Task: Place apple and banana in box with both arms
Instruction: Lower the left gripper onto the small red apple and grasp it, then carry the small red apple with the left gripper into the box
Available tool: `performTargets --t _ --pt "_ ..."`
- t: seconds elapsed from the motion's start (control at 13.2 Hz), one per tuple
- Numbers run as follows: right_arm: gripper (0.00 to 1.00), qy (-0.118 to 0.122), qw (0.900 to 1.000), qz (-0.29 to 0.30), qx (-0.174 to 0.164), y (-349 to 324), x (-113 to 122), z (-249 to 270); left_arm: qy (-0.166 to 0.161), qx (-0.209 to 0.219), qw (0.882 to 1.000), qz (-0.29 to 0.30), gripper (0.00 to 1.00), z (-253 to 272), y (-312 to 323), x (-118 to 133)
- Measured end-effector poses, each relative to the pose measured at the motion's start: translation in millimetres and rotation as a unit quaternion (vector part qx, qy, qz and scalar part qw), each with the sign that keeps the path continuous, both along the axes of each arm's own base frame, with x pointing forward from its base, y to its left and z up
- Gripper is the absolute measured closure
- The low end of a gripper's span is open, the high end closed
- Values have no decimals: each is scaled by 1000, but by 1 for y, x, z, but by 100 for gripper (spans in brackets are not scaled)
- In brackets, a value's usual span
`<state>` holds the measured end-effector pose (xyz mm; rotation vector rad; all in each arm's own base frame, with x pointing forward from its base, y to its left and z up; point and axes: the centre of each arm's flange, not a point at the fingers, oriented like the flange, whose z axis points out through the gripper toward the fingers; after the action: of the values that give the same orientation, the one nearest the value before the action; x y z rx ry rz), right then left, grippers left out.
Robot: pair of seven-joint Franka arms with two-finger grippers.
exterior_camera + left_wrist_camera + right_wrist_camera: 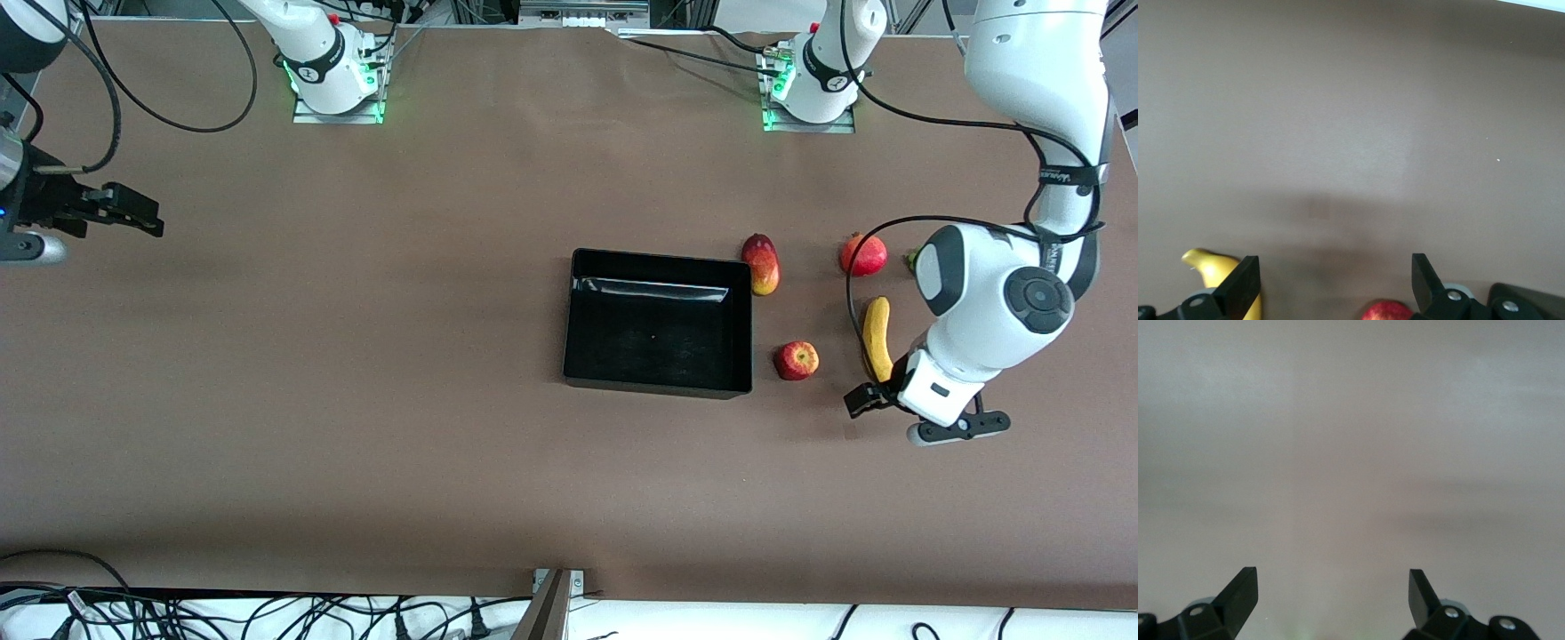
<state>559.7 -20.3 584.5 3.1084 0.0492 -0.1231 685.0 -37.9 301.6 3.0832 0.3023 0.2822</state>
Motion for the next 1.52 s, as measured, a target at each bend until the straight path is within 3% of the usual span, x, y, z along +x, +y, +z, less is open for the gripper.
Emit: performTargets --t 0.23,0.68,0.91,1.21,1.52 --pt "0 -20 1000 -1 -2 0 -15 26 -11 -1 1000 3 0 -31 -6 -18" --pt "0 -3 1000 -5 0 -4 -14 22 34 -8 999 24 0 -73 -73 -60" --pt "0 -19 1000 -18 2 -18 -14 42 35 -8 999 26 0 -71 -76 -65" --pt "0 4 1000 -20 7 -18 -14 36 32 -7 999 28 0 -81 -72 -71" --pt "0 6 1000 -13 9 -11 -11 34 42 -4 999 29 0 -102 -69 -81"
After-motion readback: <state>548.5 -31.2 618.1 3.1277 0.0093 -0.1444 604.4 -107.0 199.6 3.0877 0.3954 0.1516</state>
